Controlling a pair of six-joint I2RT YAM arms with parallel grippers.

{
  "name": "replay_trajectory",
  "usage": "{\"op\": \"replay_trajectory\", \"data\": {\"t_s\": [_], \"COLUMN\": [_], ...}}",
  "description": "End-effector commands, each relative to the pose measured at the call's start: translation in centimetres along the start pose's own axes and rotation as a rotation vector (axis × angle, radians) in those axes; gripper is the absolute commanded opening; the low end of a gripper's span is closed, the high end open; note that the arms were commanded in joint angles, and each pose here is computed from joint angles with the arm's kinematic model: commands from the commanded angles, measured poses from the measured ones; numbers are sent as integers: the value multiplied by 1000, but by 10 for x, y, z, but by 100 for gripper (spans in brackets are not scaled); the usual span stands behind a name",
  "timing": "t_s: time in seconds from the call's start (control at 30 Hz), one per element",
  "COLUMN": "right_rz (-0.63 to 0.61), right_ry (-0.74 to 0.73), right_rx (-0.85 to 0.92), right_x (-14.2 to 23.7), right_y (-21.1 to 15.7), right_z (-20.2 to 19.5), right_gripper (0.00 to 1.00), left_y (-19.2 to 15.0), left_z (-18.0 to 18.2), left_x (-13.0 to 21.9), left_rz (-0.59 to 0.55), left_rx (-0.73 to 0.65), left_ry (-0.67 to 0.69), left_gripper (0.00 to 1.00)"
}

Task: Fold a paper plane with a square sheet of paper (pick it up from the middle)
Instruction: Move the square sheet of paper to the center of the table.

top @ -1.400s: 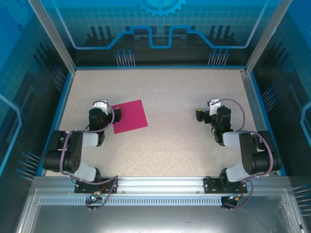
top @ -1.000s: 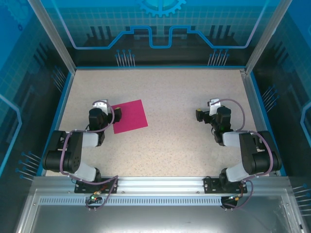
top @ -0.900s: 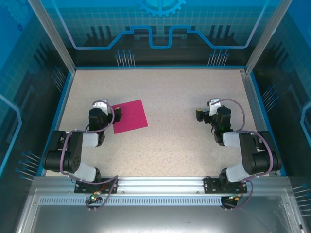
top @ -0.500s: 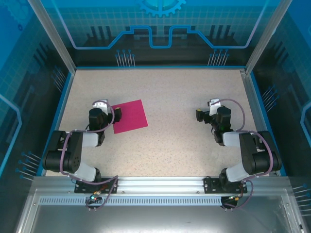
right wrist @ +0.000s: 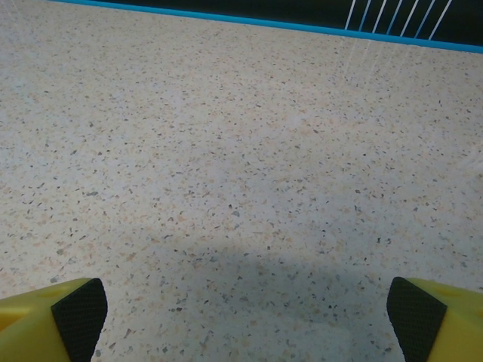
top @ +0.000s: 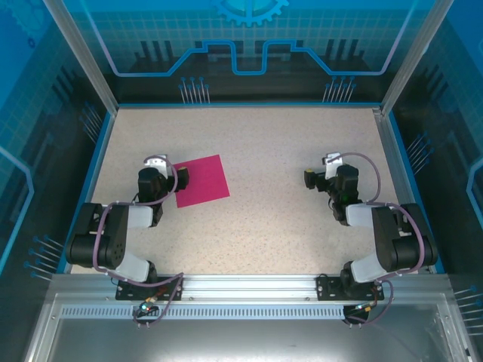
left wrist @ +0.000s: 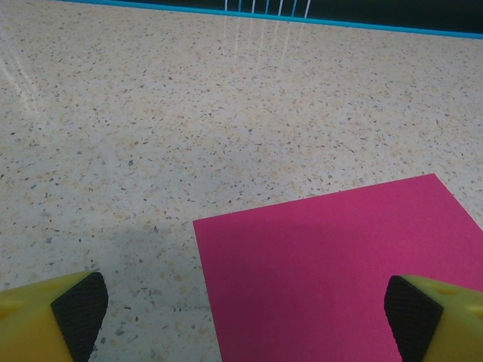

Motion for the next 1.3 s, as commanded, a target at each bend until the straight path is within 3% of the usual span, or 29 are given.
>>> {"op": "replay_trajectory", "data": {"t_s": [0.0, 0.13, 0.33, 0.6, 0.87, 1.0, 1.27], "right_rz": [-15, -18, 200, 333, 493, 528, 590], "right_ry": [-70, -110, -50, 183, 240, 248, 218], "right_rx": [0, -8, -211, -93, 267, 318, 343], "right_x": [12, 35, 54, 46, 11, -9, -46], "right_y": [32, 56, 96, 116, 102, 94, 77], "right_z": [-9, -5, 12, 131, 275, 316, 354], "right_gripper": [99, 99, 99, 99, 99, 99, 99], "left_y": [30, 52, 77, 86, 79, 75, 76], "left_z": [-6, -9, -17, -22, -21, -20, -20], "left_x": [6, 23, 41, 75, 91, 91, 88], "left_rz": [12, -8, 93, 139, 250, 262, 280], "left_rx": [2, 56, 275, 448, 481, 492, 473], "left_ry": [22, 37, 37, 24, 62, 77, 90], "left_gripper": [98, 98, 99, 98, 99, 98, 98]}}
Point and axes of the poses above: each hand's point on the last joint's axis, 136 mm out from that joint toward the fingers, its own x axis back along the fingers, its own z axis along the line the jaws close on, y = z × x, the point moved 10 cm from there along x, back along the fingers, and after that the axes turned 5 degrees about x, right-handed, at the moved point
